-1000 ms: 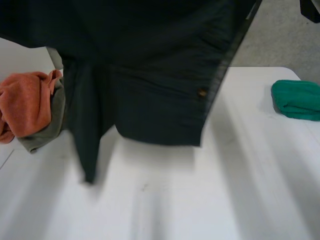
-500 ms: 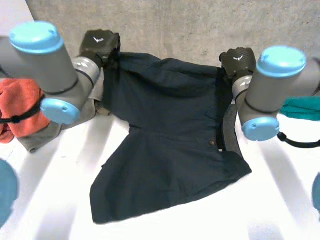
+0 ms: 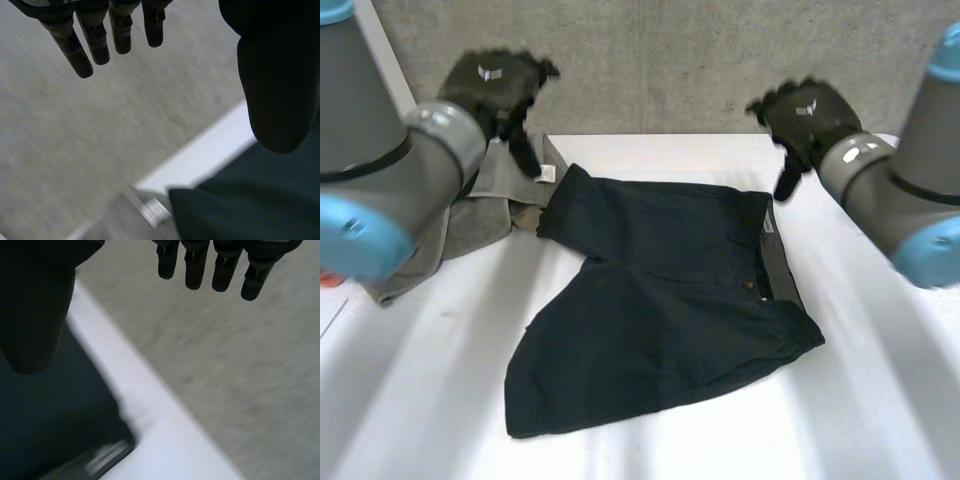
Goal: Fold the laundry.
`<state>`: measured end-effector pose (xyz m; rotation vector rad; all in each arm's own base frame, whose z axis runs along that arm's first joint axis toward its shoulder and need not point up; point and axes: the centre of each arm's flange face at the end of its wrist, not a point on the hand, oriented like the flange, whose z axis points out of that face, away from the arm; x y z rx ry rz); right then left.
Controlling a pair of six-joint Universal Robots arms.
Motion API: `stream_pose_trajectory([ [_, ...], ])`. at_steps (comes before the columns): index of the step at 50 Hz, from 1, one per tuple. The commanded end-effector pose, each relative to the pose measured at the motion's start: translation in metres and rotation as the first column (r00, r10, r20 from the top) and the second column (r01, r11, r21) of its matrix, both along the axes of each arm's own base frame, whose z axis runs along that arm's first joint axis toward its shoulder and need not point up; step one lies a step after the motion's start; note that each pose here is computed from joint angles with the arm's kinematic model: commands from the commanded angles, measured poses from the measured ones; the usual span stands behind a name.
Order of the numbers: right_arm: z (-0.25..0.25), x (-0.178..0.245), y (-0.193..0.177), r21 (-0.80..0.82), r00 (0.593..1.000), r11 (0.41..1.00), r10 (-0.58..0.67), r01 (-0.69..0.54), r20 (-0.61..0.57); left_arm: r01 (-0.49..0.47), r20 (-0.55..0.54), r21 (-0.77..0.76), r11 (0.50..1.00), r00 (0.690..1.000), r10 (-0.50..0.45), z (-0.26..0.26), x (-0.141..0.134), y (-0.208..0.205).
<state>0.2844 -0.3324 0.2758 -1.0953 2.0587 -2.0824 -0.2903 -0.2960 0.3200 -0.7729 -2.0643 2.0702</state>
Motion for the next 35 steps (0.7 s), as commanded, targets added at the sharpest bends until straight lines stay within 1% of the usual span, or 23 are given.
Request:
stream_pose_trajectory([
  [1,-0.024,-0.036,0.058,0.304,0.976,0.950,0.130,-0.071,-0.178,0.040,0.129,0.285,0.958,0.988,-0.080,-0.040,0.028,0.078],
  [2,-0.026,-0.038,0.063,0.312,0.972,0.946,0.146,-0.083,-0.187,0.045,0.139,0.312,0.949,0.986,-0.092,-0.044,0.030,0.086],
  [3,-0.033,-0.043,0.073,0.333,0.962,0.936,0.185,-0.110,-0.202,0.054,0.157,0.372,0.927,0.980,-0.120,-0.055,0.036,0.101],
  [4,-0.036,-0.045,0.078,0.344,0.955,0.930,0.207,-0.126,-0.211,0.059,0.164,0.398,0.916,0.977,-0.135,-0.060,0.038,0.108],
  [5,-0.043,-0.049,0.088,0.358,0.942,0.921,0.246,-0.153,-0.229,0.070,0.176,0.445,0.893,0.970,-0.164,-0.070,0.043,0.122],
  [7,-0.049,-0.054,0.097,0.370,0.928,0.912,0.280,-0.177,-0.246,0.080,0.188,0.483,0.872,0.963,-0.193,-0.079,0.048,0.133],
  [8,-0.056,-0.059,0.105,0.382,0.913,0.903,0.309,-0.196,-0.264,0.089,0.194,0.516,0.852,0.957,-0.218,-0.086,0.052,0.144],
  [12,-0.072,-0.070,0.123,0.423,0.883,0.879,0.363,-0.219,-0.298,0.095,0.213,0.573,0.814,0.942,-0.260,-0.103,0.060,0.163],
  [16,-0.087,-0.075,0.128,0.424,0.880,0.876,0.374,-0.232,-0.292,0.076,0.224,0.621,0.780,0.937,-0.270,-0.117,0.067,0.173],
  [18,-0.092,-0.075,0.125,0.399,0.887,0.886,0.364,-0.236,-0.285,0.068,0.229,0.628,0.775,0.936,-0.268,-0.121,0.068,0.173],
  [20,-0.101,-0.074,0.120,0.351,0.894,0.904,0.349,-0.243,-0.282,0.067,0.221,0.619,0.783,0.941,-0.256,-0.126,0.068,0.169],
  [21,-0.107,-0.074,0.116,0.315,0.897,0.917,0.337,-0.244,-0.286,0.062,0.224,0.602,0.796,0.944,-0.243,-0.130,0.068,0.163],
  [24,-0.114,-0.074,0.108,0.236,0.904,0.940,0.310,-0.246,-0.293,0.062,0.223,0.587,0.807,0.946,-0.235,-0.137,0.066,0.157],
  [28,-0.123,-0.072,0.102,0.192,0.909,0.949,0.298,-0.250,-0.291,0.072,0.228,0.578,0.813,0.942,-0.246,-0.146,0.060,0.155],
  [31,-0.130,-0.070,0.099,0.188,0.909,0.949,0.300,-0.253,-0.289,0.069,0.238,0.577,0.814,0.939,-0.249,-0.151,0.057,0.153],
  [35,-0.139,-0.064,0.092,0.173,0.911,0.949,0.304,-0.264,-0.278,0.045,0.274,0.575,0.817,0.930,-0.244,-0.162,0.054,0.149],
])
